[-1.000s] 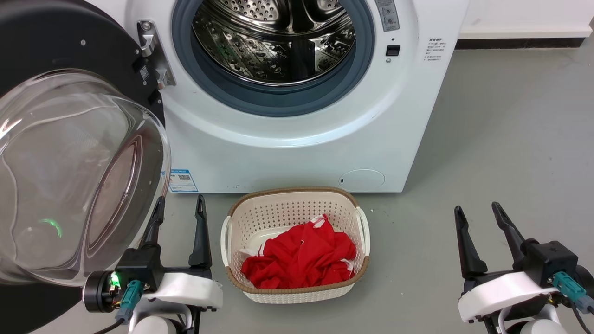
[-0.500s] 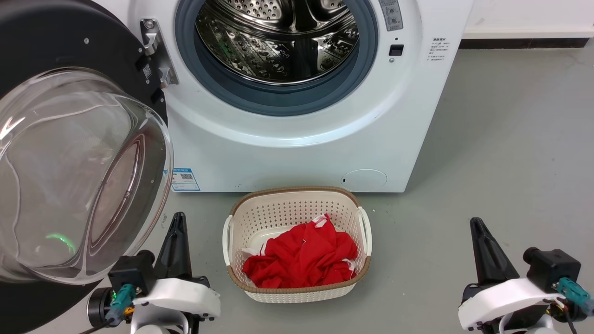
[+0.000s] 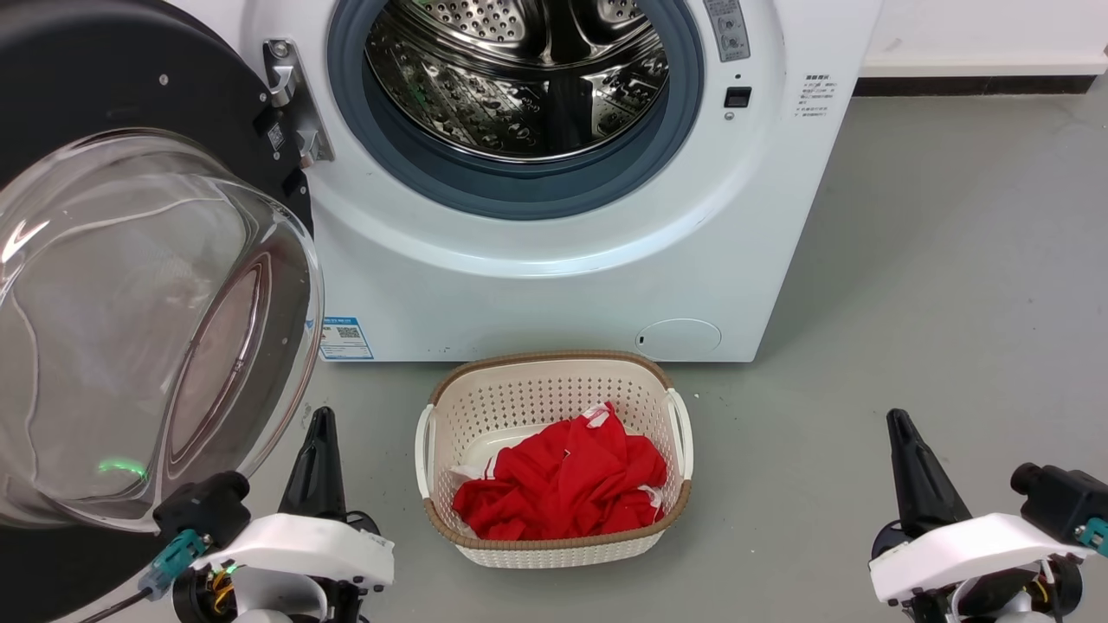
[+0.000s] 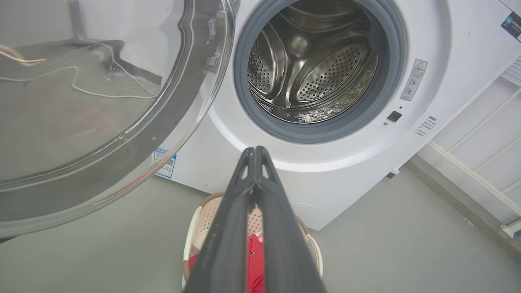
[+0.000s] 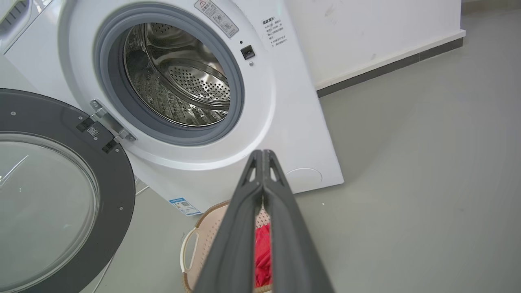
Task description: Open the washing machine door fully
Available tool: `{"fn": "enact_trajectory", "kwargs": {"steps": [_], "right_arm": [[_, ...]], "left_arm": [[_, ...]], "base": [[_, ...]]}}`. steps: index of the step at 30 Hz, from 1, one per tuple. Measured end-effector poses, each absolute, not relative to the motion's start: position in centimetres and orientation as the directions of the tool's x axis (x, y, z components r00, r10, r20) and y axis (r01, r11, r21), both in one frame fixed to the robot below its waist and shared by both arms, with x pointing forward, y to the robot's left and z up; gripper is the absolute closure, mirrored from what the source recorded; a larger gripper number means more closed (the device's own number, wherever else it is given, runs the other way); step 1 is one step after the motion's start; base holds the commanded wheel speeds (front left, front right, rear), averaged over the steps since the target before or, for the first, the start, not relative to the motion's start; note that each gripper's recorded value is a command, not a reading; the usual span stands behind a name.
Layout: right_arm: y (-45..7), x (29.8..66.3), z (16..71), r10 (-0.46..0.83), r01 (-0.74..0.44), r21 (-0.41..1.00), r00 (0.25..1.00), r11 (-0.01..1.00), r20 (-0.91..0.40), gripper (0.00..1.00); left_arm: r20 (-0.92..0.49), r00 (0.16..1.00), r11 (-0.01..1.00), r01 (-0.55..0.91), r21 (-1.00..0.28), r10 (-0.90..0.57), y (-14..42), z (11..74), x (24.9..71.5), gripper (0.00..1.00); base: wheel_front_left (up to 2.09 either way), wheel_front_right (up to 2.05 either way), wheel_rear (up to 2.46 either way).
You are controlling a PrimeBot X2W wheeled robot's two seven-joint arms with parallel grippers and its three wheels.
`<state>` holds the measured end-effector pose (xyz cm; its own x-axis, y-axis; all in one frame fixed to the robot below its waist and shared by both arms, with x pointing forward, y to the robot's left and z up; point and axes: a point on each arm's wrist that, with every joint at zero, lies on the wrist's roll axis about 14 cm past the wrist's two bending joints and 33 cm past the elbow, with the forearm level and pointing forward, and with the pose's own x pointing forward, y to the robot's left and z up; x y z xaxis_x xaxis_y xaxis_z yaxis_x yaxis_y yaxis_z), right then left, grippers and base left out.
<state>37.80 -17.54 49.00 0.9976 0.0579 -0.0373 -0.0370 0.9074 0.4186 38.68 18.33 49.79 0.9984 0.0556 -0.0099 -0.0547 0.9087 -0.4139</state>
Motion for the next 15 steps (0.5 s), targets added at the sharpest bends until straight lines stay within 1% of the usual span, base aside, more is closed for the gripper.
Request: {"fn": "enact_trajectory", "kwargs": {"steps": [15], "right_arm": [[-18.14, 38.03, 49.00, 0.035, 0.002, 0.620, 0.998, 0.784, -0.046, 1.00]], "left_arm": [[-0.063, 0.996, 0.783, -0.088, -0.616, 0.062, 18.95, 48.99, 38.58, 1.00]], "base": [[0.00, 0.00, 0.00]]}}
